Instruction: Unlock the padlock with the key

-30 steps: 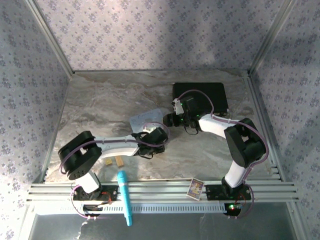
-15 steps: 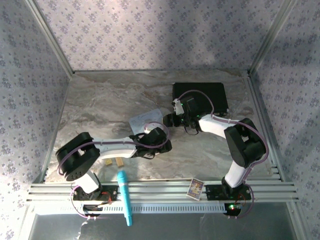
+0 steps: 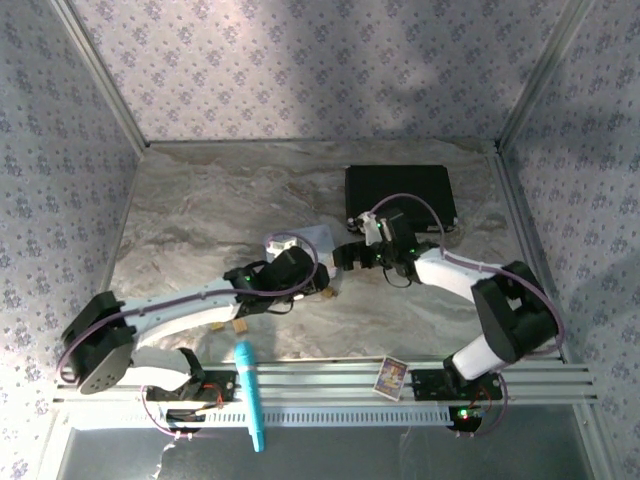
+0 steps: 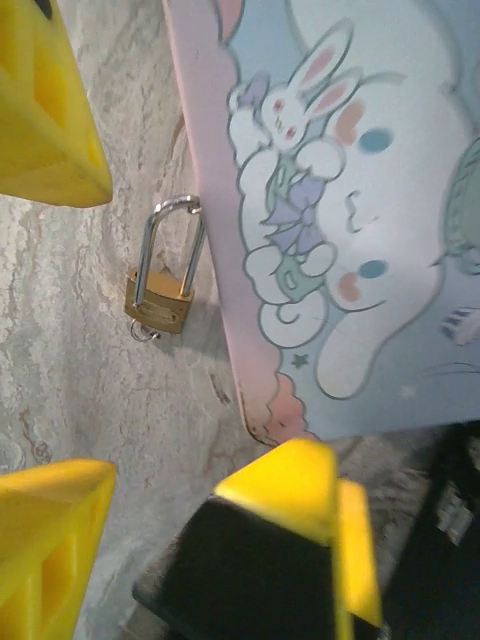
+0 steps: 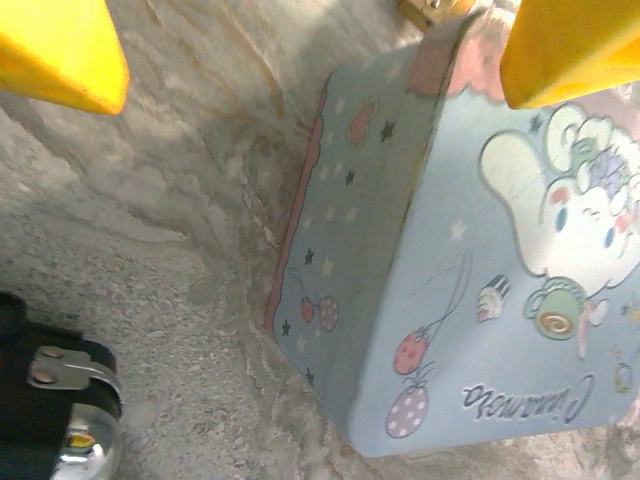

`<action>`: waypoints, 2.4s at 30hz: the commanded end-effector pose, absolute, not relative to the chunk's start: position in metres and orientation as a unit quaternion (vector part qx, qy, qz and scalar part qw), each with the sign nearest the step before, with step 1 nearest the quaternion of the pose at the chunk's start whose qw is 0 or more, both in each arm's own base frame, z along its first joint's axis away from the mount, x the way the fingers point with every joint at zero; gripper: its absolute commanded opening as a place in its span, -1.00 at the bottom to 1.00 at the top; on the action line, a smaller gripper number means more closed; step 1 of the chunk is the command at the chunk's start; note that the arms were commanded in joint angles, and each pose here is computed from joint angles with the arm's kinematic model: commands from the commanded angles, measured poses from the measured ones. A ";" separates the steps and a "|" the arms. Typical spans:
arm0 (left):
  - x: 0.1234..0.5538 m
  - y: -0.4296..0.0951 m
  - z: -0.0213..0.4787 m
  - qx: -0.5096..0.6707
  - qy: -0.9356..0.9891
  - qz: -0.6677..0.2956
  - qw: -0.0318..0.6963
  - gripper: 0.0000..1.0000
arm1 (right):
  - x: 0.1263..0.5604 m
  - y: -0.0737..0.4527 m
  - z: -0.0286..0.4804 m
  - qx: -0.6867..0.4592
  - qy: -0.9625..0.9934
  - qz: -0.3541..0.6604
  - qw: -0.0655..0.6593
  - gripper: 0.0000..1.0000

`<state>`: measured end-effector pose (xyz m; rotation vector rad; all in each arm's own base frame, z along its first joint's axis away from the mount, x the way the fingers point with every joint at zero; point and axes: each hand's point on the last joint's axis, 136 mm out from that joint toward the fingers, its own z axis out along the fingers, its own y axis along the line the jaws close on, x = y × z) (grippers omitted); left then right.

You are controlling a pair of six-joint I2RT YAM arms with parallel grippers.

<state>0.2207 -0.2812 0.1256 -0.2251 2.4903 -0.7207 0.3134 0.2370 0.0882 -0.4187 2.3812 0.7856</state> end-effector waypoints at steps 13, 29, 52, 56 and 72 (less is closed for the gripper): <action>0.224 -0.203 0.143 -0.106 0.918 -0.206 0.322 0.25 | 0.230 0.272 0.076 -0.318 0.852 0.248 0.333 0.42; 0.219 -0.193 0.124 -0.117 0.921 -0.196 0.316 0.24 | 0.238 0.298 0.053 -0.370 0.845 0.210 0.323 0.44; 0.226 -0.193 0.125 -0.107 0.922 -0.178 0.325 0.24 | 0.247 0.312 0.029 -0.319 0.858 0.323 0.241 -0.71; 0.230 -0.197 0.125 -0.101 0.924 -0.172 0.327 0.24 | 0.247 0.311 0.026 -0.281 0.867 0.346 0.222 -0.66; 0.271 -0.198 0.155 -0.046 0.921 -0.088 0.376 0.24 | 0.239 0.292 0.004 -0.208 0.921 0.299 0.139 -0.57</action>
